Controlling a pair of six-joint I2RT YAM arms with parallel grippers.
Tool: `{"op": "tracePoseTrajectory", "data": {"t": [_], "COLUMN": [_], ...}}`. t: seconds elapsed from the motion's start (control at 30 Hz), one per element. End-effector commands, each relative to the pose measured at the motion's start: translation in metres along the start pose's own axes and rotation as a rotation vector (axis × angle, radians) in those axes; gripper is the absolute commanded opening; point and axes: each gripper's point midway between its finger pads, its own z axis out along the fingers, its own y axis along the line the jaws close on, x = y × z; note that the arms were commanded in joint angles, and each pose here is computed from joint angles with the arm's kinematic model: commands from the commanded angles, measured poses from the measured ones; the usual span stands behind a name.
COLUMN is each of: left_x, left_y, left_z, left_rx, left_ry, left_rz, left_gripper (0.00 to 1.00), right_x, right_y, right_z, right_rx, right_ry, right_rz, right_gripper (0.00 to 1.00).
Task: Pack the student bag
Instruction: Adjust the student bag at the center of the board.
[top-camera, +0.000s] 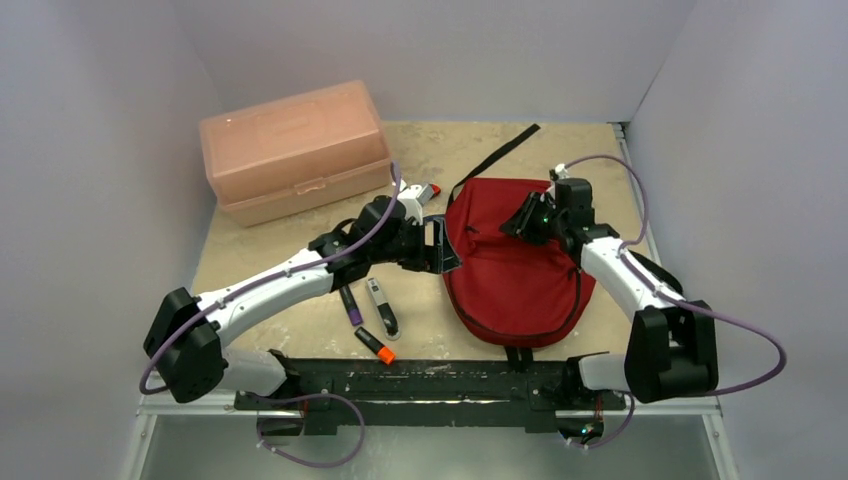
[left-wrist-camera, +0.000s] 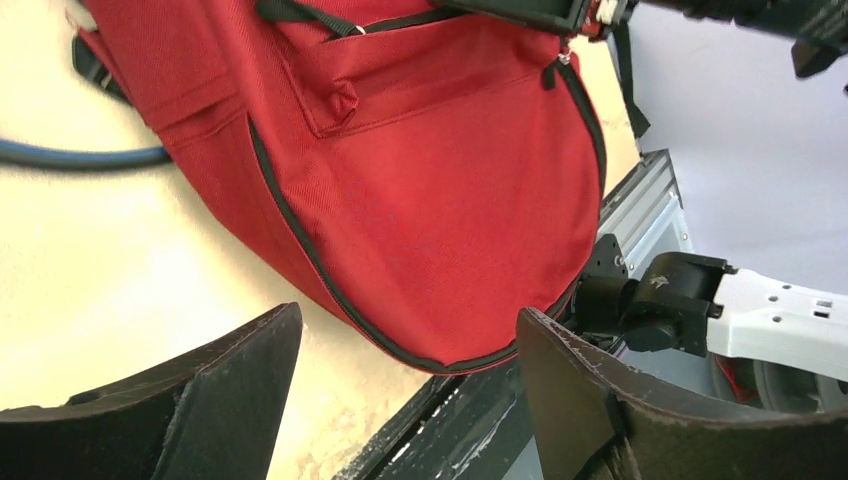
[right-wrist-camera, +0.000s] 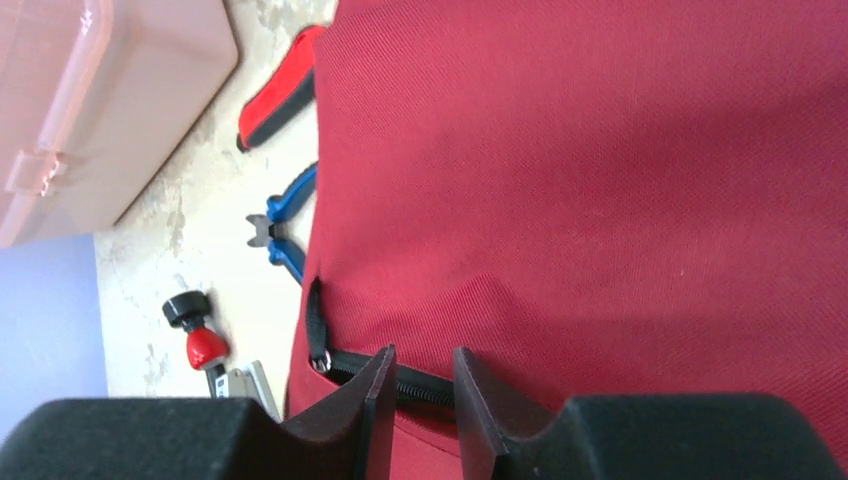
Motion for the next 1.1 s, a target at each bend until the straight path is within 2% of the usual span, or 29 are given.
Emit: {"op": "tracePoseTrajectory", "data": {"t": [0.0, 0.1, 0.27, 0.33, 0.43, 0.5, 0.57, 0.63, 0.73, 0.8, 0.9, 1.07], "left_x": [-0.002, 0.001, 0.021, 0.031, 0.046, 0.051, 0.055, 0.062, 0.061, 0.062, 0.064, 0.067], "left_y": [0.005, 0.01, 0.024, 0.028, 0.038, 0.043, 0.048, 0.053, 0.057, 0.057, 0.056, 0.056], "left_z": [0.005, 0.014, 0.043, 0.057, 0.074, 0.083, 0.088, 0.091, 0.096, 0.097, 0.096, 0.094], "left_rx": [-0.016, -0.023, -0.027, -0.017, -0.032, -0.042, -0.049, -0.057, -0.051, -0.045, -0.034, -0.028], "left_ry": [-0.008, 0.008, 0.066, 0.1, 0.154, 0.176, 0.193, 0.211, 0.194, 0.191, 0.19, 0.196], "left_rz": [-0.057, -0.061, -0.118, -0.148, -0.168, -0.171, -0.159, -0.152, -0.134, -0.131, -0.133, -0.121], "left_gripper": [0.77, 0.69, 0.62, 0.62, 0.71, 0.71, 0.65, 0.57, 0.37, 0.28, 0.18, 0.16], "right_x": [0.021, 0.047, 0.071, 0.075, 0.066, 0.054, 0.041, 0.026, 0.01, 0.004, 0.006, 0.014], "right_y": [0.002, -0.018, -0.055, -0.061, -0.05, -0.036, -0.021, -0.007, 0.002, 0.013, 0.039, 0.064], "right_z": [0.002, 0.003, 0.003, 0.003, -0.001, -0.007, -0.016, -0.022, -0.02, -0.013, 0.003, 0.03], "right_rx": [-0.082, -0.066, 0.011, 0.024, 0.016, 0.019, 0.029, 0.035, 0.09, 0.098, 0.094, 0.153], "right_ry": [-0.033, -0.044, -0.1, -0.111, -0.128, -0.129, -0.149, -0.16, -0.136, -0.105, -0.057, -0.014], "right_rz": [0.033, 0.041, 0.001, -0.003, -0.032, -0.079, -0.137, -0.213, -0.318, -0.379, -0.478, -0.597], "right_gripper": [0.26, 0.19, 0.18, 0.2, 0.25, 0.28, 0.33, 0.43, 0.49, 0.5, 0.51, 0.51]}}
